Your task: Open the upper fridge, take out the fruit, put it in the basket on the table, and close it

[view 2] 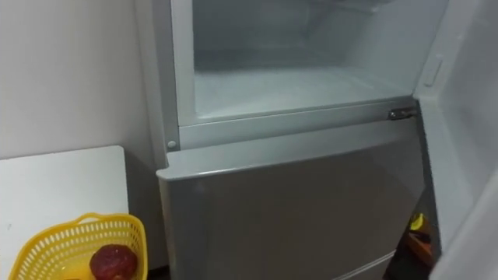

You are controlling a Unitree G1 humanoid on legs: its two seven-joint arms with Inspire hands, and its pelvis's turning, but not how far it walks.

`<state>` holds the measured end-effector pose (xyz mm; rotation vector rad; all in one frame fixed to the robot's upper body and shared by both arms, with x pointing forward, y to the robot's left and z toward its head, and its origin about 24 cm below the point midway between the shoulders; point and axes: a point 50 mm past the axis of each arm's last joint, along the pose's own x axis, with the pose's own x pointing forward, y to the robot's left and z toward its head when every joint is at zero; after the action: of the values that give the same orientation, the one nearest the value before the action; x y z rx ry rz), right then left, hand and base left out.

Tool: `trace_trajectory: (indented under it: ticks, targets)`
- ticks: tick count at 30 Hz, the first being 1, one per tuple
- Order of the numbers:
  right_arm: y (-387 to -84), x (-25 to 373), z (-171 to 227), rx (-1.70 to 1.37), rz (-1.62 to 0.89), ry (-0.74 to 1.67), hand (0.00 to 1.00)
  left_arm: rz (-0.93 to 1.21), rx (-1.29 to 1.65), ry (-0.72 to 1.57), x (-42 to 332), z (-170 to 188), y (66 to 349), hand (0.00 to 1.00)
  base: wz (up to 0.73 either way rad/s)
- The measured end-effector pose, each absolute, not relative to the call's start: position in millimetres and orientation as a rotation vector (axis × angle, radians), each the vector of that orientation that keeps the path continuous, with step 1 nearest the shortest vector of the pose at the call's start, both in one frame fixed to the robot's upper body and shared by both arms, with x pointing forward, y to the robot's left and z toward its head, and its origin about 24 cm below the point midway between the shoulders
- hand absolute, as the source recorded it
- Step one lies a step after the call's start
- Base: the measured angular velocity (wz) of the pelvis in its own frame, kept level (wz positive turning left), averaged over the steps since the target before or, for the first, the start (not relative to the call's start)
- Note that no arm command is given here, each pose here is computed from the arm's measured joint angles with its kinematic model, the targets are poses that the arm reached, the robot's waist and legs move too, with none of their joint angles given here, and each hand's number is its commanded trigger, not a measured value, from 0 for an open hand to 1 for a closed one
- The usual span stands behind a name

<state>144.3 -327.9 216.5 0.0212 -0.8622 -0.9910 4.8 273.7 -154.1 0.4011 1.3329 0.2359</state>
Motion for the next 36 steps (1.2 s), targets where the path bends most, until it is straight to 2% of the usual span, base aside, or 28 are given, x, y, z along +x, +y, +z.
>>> trace_trajectory:
  ticks: [14,31,36]
  targets:
    - [-284,190,197,-0.117,-0.502,-0.679,0.00,0.100,0.472,1.371,6,-158,263,0.00,0.02]
    - [-258,214,169,-0.247,-0.213,-0.517,0.00,0.095,0.473,1.393,0,-159,262,0.00,0.03]
    - [-257,214,169,-0.254,-0.198,-0.515,0.00,0.096,0.473,1.398,-2,-159,262,0.00,0.00]
